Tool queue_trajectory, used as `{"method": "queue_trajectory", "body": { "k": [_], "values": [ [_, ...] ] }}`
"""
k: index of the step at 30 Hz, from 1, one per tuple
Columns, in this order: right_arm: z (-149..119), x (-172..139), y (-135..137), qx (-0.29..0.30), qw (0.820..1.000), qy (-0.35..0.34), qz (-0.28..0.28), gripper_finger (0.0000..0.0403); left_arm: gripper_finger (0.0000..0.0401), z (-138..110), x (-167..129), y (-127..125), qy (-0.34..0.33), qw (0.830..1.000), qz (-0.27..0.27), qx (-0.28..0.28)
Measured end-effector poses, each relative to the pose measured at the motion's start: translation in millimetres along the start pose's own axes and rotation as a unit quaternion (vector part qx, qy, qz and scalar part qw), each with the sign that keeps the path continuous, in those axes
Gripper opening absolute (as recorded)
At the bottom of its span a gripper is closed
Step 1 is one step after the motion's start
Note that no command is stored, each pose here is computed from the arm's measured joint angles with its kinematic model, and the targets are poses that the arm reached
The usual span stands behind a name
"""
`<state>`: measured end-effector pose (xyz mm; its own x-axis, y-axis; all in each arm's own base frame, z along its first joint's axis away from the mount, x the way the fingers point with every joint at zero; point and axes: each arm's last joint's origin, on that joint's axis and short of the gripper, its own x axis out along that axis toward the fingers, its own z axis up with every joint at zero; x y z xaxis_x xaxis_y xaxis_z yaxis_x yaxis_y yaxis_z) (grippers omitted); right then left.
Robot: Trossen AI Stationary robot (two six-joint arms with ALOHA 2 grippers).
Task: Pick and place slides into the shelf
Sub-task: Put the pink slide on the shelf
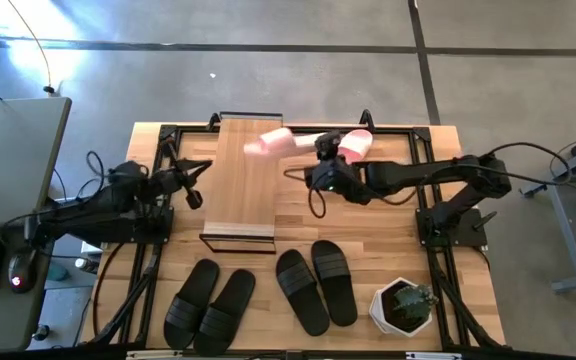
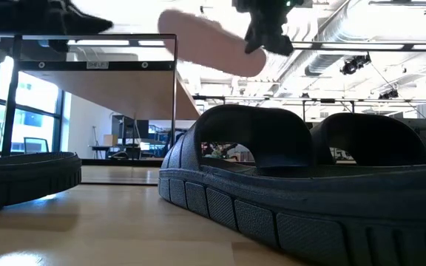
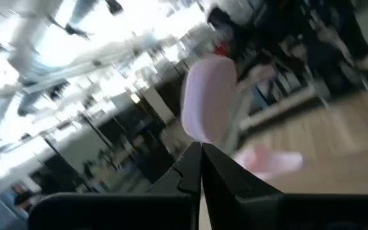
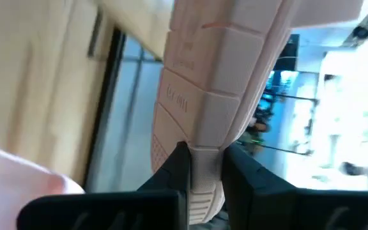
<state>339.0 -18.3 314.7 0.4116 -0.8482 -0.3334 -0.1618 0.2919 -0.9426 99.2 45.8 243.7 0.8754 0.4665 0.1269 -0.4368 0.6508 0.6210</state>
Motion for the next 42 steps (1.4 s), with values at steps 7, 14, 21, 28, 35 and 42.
{"method": "queue_trajectory", "body": {
  "k": [7,14,21,28,35,42],
  "values": [
    [12.0,11.3,11.7,-0.057,0.997,0.047,-0.027,0.0030,0.0003,1.5,34.6,-0.4,0.107,0.991,-0.062,0.046],
    [11.8,11.0,12.1,-0.069,0.996,0.049,-0.027,0.0030,0.0003,10.5,59.4,4.9,0.130,0.985,-0.081,0.076],
    [10.0,11.0,12.6,-0.069,0.995,0.067,-0.034,0.0030,0.0052,17.0,64.5,9.7,0.125,0.986,-0.076,0.079],
    [11.8,9.3,13.4,-0.069,0.996,0.050,-0.026,0.0030,0.0161,16.8,64.4,9.7,0.126,0.986,-0.076,0.080],
    [16.3,8.5,11.0,-0.053,0.998,0.018,-0.023,0.0030,0.0197,14.2,69.7,3.5,0.106,0.984,-0.121,0.075],
    [18.4,8.7,9.3,-0.056,0.998,0.002,-0.023,0.0029,0.0181,10.5,76.9,-0.4,0.110,0.983,-0.127,0.075]
  ]
}}
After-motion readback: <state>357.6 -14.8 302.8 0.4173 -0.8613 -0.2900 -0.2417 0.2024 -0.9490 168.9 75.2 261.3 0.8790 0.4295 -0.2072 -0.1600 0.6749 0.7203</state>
